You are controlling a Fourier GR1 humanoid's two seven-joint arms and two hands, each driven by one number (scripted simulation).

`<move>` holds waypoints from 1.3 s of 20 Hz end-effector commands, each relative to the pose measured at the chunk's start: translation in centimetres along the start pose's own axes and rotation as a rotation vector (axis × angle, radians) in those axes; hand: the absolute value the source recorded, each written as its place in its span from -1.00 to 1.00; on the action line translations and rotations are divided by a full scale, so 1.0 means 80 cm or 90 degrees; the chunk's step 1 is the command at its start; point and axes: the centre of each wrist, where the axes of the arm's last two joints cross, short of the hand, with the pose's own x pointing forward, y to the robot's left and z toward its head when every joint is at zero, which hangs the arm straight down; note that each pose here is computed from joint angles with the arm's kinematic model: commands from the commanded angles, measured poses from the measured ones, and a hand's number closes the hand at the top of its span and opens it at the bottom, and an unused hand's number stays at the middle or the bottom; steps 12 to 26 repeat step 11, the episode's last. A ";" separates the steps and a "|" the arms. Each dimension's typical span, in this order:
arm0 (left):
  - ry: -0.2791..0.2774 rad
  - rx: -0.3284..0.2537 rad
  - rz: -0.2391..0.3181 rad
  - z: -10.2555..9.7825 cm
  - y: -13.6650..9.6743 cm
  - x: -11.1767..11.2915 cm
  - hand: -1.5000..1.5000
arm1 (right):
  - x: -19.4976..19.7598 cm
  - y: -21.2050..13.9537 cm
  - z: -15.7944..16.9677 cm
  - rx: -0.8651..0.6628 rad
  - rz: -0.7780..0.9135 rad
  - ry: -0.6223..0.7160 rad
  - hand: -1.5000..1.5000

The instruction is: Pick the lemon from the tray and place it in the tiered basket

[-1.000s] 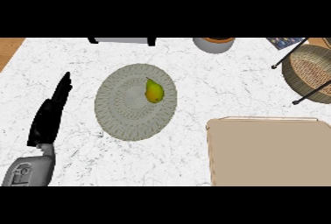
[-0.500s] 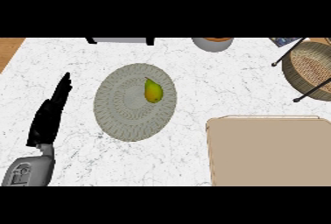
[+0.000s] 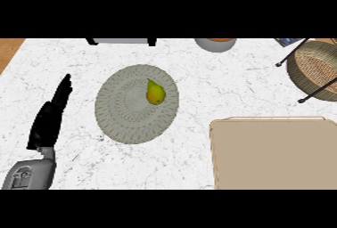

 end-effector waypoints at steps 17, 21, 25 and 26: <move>0.008 0.001 0.001 0.004 0.008 -0.008 0.00 | -0.088 -0.124 0.116 0.015 -0.095 0.030 -1.00; 0.008 0.001 0.001 0.004 0.008 -0.008 0.00 | -0.088 -0.124 0.116 0.015 -0.095 0.030 -1.00; 0.008 0.001 0.001 0.004 0.008 -0.008 0.00 | -0.088 -0.124 0.116 0.015 -0.095 0.030 -1.00; 0.008 0.001 0.001 0.004 0.008 -0.008 0.00 | -0.088 -0.124 0.116 0.015 -0.095 0.030 -1.00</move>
